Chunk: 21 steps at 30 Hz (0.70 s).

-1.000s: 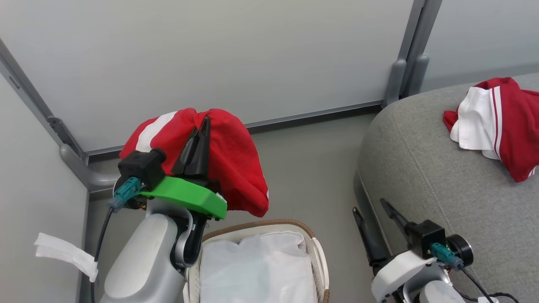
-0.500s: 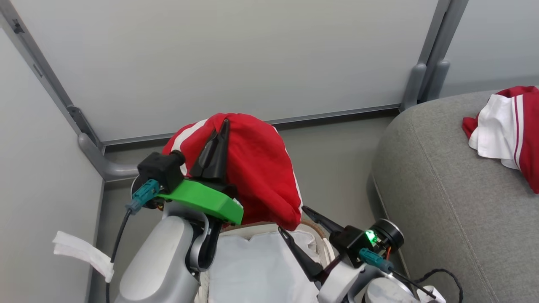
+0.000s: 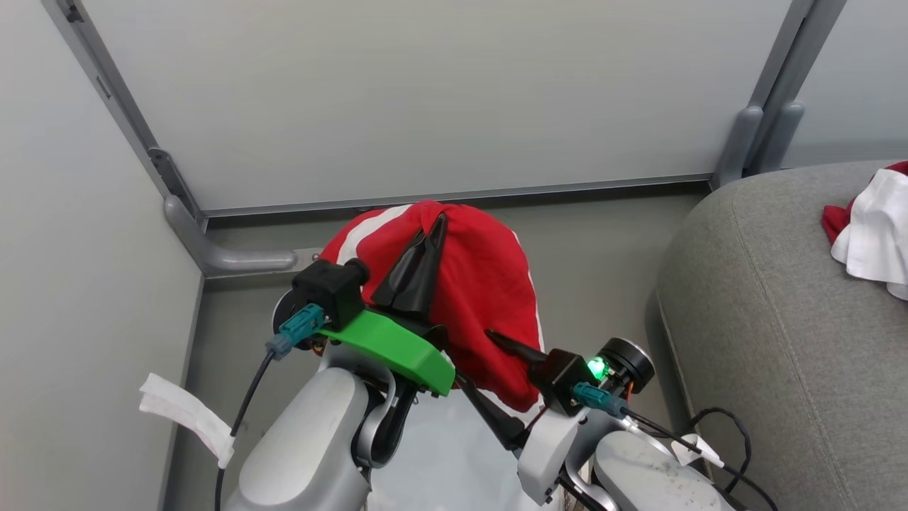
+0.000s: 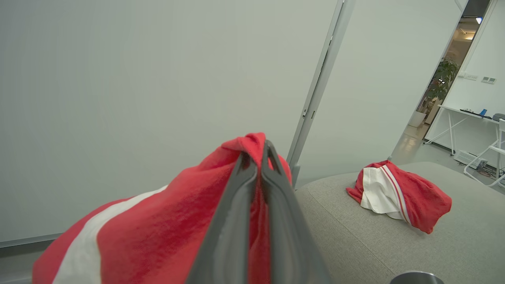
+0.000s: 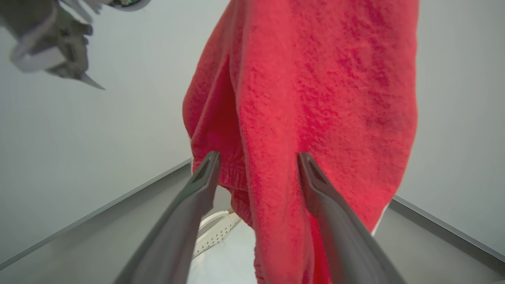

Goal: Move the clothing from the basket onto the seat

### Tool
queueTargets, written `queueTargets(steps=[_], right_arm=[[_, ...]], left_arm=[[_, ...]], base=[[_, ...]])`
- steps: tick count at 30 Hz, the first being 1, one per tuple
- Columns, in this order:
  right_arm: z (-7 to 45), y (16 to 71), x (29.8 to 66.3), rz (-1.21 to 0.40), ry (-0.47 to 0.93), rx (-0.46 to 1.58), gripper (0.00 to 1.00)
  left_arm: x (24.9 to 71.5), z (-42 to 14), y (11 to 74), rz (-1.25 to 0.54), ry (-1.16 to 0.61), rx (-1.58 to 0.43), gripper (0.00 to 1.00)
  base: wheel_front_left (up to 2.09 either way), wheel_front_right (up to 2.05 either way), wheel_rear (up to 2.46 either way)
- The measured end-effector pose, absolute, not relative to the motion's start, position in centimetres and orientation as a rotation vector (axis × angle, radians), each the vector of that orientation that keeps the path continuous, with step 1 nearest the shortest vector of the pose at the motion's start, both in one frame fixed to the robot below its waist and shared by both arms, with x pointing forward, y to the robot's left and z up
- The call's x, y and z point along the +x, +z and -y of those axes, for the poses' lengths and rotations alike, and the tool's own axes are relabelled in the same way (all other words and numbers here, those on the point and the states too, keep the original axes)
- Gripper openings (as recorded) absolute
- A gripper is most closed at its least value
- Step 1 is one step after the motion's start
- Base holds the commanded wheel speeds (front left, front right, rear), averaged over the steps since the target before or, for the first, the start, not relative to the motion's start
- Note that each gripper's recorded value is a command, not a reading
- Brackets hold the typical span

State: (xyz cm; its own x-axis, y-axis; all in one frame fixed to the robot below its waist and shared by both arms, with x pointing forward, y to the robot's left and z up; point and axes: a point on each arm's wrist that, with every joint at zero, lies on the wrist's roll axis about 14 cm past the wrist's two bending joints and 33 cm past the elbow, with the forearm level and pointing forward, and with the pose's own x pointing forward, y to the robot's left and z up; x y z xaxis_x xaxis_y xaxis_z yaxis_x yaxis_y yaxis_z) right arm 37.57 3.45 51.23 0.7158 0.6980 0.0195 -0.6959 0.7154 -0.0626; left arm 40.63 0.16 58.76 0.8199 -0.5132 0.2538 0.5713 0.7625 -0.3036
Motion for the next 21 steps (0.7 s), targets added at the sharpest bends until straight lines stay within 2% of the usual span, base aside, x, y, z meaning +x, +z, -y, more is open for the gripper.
queueTargets(steps=[4,14,15,16,21], right_arm=[[-4.0,49.9,37.5,-0.018,0.787,-0.015,0.0],[-3.3,50.4,38.4,-0.01,0.754,0.021,0.0],[-3.2,50.6,38.4,-0.006,0.75,0.024,0.0],[-3.0,50.8,38.5,0.0,0.744,0.028,0.0],[-1.0,50.8,38.6,0.002,0.669,0.079,0.0]], left_arm=[[40.5,-0.2,58.5,0.149,-0.594,-0.381,0.0],[40.6,0.3,57.7,0.121,-0.598,-0.392,0.0],[40.6,0.5,57.5,0.114,-0.601,-0.39,0.38],[40.6,0.7,57.4,0.11,-0.606,-0.391,1.0],[40.6,1.8,56.8,0.089,-0.631,-0.384,1.0]], base=[[0.0,0.0,0.0],[0.0,0.0,0.0],[0.0,0.0,0.0],[0.0,0.0,0.0],[0.0,0.0,0.0]])
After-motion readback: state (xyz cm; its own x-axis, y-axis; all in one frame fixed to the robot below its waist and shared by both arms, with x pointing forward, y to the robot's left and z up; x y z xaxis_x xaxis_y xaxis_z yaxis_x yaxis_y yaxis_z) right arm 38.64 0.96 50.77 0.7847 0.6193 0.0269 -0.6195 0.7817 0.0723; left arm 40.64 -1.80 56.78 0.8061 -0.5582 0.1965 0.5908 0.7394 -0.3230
